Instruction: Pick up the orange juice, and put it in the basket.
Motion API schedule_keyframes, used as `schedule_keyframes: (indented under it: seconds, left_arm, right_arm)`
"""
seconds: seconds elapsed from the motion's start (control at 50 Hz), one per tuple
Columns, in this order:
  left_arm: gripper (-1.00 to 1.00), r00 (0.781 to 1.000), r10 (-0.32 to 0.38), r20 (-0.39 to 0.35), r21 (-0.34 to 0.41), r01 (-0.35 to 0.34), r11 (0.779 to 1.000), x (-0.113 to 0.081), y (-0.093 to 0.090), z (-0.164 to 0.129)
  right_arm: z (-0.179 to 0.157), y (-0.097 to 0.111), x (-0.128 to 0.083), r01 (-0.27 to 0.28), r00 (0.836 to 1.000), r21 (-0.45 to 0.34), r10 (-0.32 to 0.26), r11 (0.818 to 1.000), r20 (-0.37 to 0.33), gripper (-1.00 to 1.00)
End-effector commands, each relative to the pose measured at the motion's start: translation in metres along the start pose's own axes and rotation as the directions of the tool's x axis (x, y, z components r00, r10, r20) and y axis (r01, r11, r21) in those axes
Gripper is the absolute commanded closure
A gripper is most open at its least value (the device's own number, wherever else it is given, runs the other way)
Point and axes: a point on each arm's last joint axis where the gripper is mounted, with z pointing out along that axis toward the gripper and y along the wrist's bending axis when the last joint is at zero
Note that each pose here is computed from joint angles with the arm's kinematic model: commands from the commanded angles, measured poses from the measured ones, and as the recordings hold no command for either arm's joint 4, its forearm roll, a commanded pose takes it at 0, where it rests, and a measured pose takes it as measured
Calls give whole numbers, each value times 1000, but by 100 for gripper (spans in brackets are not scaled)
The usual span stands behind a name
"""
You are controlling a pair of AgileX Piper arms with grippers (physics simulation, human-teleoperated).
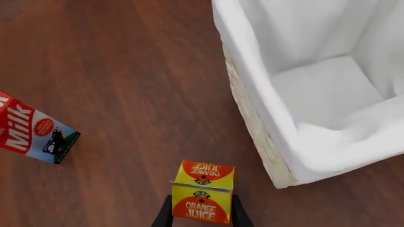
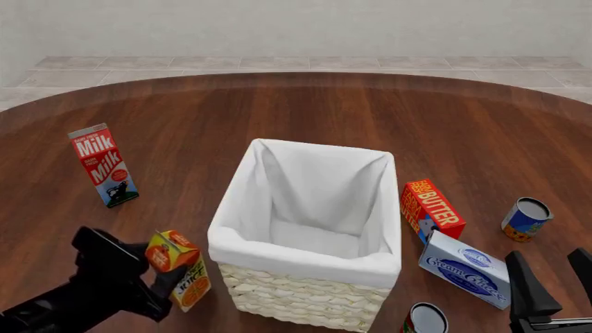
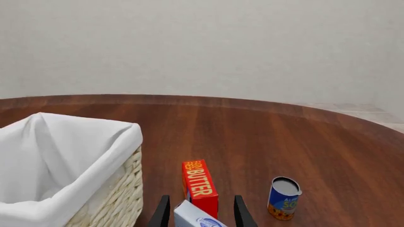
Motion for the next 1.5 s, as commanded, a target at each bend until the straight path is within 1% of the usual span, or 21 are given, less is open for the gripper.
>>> schedule_keyframes:
  seconds: [0.02, 0.12, 0.26, 0.38, 0.42, 0.6, 0.8, 0.92, 1.1, 1.16, 1.2, 1.22, 1.24, 1.26, 1.32, 1.36, 1.38, 1.44, 1.46, 1.48, 1.5]
  left_arm:
    - [100, 999, 42, 19, -38, -41, 998, -12, 9, -2]
    - [100, 998, 49, 31, -56, -47, 997, -20, 13, -5]
    - [100, 994, 88, 58, -78, -83, 994, -39, 19, -13]
    - [100, 991, 115, 71, -88, -109, 990, -46, 21, -18]
    - [100, 987, 139, 83, -108, -129, 986, -51, 24, -22]
    - [100, 971, 193, 143, -115, -178, 977, -76, 24, -45]
    - [100, 959, 235, 157, -145, -213, 966, -87, 29, -54]
    - [100, 942, 283, 180, -176, -252, 952, -100, 32, -64]
    - [100, 921, 329, 210, -227, -282, 932, -118, 39, -74]
    - [100, 908, 352, 225, -231, -301, 925, -123, 38, -76]
    - [100, 902, 355, 245, -235, -299, 925, -128, 38, -80]
    - [100, 893, 367, 260, -247, -306, 920, -131, 38, -83]
    - [100, 893, 362, 265, -255, -298, 920, -134, 40, -83]
    - [100, 885, 372, 279, -253, -306, 918, -136, 38, -85]
    - [100, 884, 372, 282, -259, -303, 917, -140, 39, -84]
    - [100, 871, 385, 305, -277, -306, 911, -145, 40, -87]
    - [100, 871, 385, 305, -277, -306, 911, -145, 40, -87]
    - [100, 851, 372, 371, -305, -267, 914, -158, 42, -101]
    - [100, 851, 360, 382, -303, -252, 919, -163, 43, -103]
    - [100, 840, 381, 387, -291, -280, 915, -161, 38, -104]
    - [100, 840, 389, 379, -299, -286, 910, -163, 40, -100]
  right_arm:
    - [0, 0, 0, 0, 1000, -1, 0, 1000, 1, -100]
    - [0, 0, 0, 0, 1000, -1, 0, 1000, 1, -100]
    - [0, 0, 0, 1, 1000, -1, -1, 1000, 1, -100]
    - [0, 0, 0, 2, 1000, -1, -2, 1000, 2, -100]
    - [0, 0, 0, 2, 1000, 0, -2, 1000, 3, -100]
    - [0, 0, -1, 3, 1000, 1, -3, 1000, 5, -100]
    - [0, 0, -1, 5, 1000, -2, -5, 1000, 8, -100]
    - [0, 0, -1, 7, 1000, -3, -7, 1000, 7, -100]
    - [0, 0, -1, 8, 1000, -4, -8, 1000, 8, -100]
    - [0, 0, -1, 9, 1000, -4, -9, 1000, 8, -100]
    - [0, 0, -1, 9, 1000, -5, -9, 1000, 7, -100]
    - [0, 0, -1, 9, 1000, -5, -9, 1000, 7, -100]
    - [0, 0, -1, 9, 1000, -6, -9, 1000, 8, -100]
    - [0, 0, -1, 9, 1000, -6, -9, 1000, 8, -100]
    - [0, 0, -1, 8, 1000, -5, -8, 1000, 7, -100]
    - [0, 0, -1, 7, 1000, -4, -7, 1000, 7, -100]
    - [0, 0, -1, 7, 1000, -4, -7, 1000, 7, -100]
    - [0, 0, -1, 8, 1000, -4, -8, 1000, 7, -100]
    - [0, 0, -1, 8, 1000, -4, -8, 1000, 7, -100]
    - [0, 0, -1, 8, 1000, -4, -8, 1000, 7, -100]
    - [0, 0, -1, 8, 1000, -4, -8, 1000, 7, -100]
